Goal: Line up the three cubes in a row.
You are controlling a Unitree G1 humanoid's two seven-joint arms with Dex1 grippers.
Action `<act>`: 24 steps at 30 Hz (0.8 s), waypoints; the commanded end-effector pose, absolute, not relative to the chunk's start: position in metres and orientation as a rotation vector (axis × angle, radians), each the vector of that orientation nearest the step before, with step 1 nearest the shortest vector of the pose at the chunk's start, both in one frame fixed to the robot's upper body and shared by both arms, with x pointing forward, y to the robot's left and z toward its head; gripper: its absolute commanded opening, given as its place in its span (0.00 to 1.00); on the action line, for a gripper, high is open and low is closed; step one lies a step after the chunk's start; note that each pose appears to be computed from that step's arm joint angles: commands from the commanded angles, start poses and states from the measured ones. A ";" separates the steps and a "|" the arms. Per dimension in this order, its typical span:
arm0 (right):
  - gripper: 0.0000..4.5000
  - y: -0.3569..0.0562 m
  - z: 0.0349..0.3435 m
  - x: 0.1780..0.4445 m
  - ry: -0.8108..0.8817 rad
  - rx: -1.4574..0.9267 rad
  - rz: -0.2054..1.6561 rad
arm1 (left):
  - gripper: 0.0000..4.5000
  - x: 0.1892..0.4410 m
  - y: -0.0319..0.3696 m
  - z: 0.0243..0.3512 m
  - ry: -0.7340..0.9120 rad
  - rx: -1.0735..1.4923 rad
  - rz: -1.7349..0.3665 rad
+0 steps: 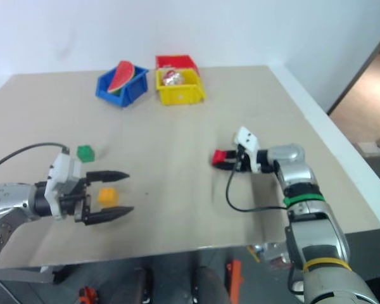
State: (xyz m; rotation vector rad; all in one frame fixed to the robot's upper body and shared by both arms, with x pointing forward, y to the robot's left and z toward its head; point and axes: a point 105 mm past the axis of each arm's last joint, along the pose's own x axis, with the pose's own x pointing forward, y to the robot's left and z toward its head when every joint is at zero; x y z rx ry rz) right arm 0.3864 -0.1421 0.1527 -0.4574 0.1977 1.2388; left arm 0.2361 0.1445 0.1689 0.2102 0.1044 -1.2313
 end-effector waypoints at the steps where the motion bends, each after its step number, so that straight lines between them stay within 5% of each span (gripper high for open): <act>1: 0.28 -0.111 0.183 0.374 0.119 -0.510 1.412 | 1.00 0.230 0.145 0.170 0.089 0.250 -1.237; 8: 0.28 -0.062 0.161 0.351 0.131 -0.609 1.654 | 1.00 0.228 0.154 0.164 0.112 0.245 -1.189; 24: 0.28 -0.051 0.133 0.370 0.190 -0.604 1.582 | 1.00 0.222 0.156 0.161 0.103 0.239 -1.122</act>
